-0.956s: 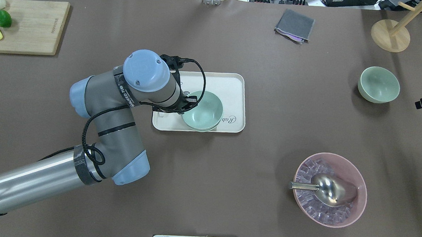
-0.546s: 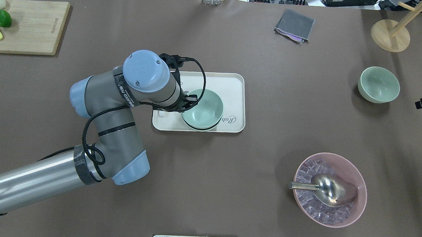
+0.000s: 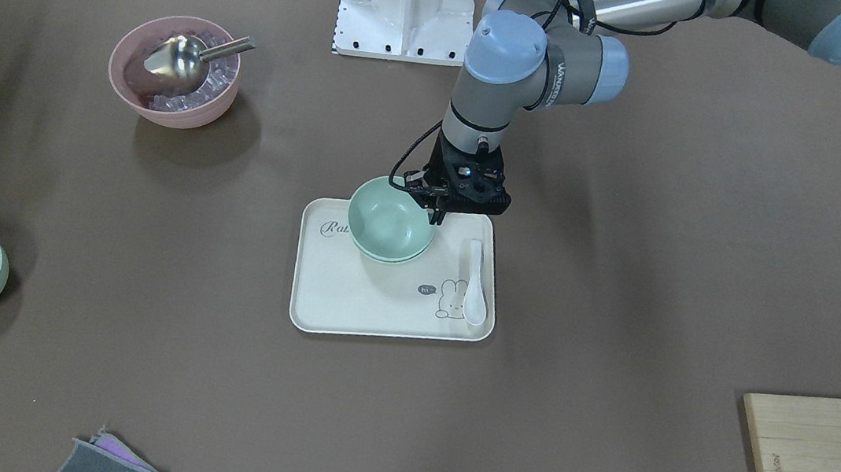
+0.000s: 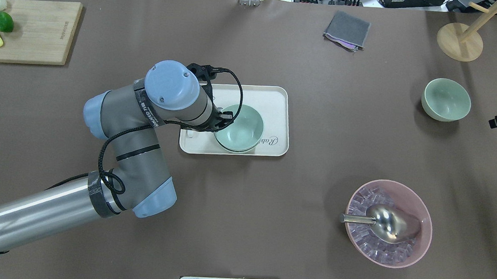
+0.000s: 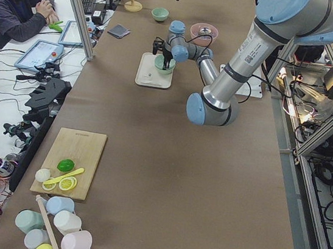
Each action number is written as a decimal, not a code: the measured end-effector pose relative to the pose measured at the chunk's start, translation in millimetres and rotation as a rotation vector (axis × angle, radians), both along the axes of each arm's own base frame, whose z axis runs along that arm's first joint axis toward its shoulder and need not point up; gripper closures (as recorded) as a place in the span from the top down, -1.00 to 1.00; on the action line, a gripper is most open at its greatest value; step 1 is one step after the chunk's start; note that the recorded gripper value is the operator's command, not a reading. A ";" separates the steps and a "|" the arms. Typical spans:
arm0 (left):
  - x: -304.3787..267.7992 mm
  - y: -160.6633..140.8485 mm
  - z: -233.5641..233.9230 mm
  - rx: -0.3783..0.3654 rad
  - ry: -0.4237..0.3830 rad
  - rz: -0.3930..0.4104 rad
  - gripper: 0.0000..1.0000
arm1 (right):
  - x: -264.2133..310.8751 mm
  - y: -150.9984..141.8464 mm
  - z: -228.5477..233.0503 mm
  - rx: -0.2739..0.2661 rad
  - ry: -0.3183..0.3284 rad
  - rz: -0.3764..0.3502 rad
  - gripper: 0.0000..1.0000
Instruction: Stack green bowls together
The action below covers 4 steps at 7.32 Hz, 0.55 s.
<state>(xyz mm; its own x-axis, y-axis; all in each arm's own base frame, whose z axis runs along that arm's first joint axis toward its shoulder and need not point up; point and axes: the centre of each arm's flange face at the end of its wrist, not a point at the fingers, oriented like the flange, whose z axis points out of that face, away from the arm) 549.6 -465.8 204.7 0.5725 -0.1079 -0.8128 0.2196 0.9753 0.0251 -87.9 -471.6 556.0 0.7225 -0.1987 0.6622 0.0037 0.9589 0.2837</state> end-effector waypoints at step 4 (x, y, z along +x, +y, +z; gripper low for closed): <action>-2.0 0.7 -3.1 0.035 0.045 0.004 0.60 | 0.0 0.0 -0.1 0.001 0.000 0.000 1.00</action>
<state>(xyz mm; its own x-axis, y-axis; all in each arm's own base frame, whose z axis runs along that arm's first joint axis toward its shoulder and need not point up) 547.6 -465.1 201.6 0.5355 -0.0769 -0.8410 0.2175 0.9748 0.0494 -87.9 -471.6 555.9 0.7222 -0.1994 0.6624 0.0036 0.9586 0.2846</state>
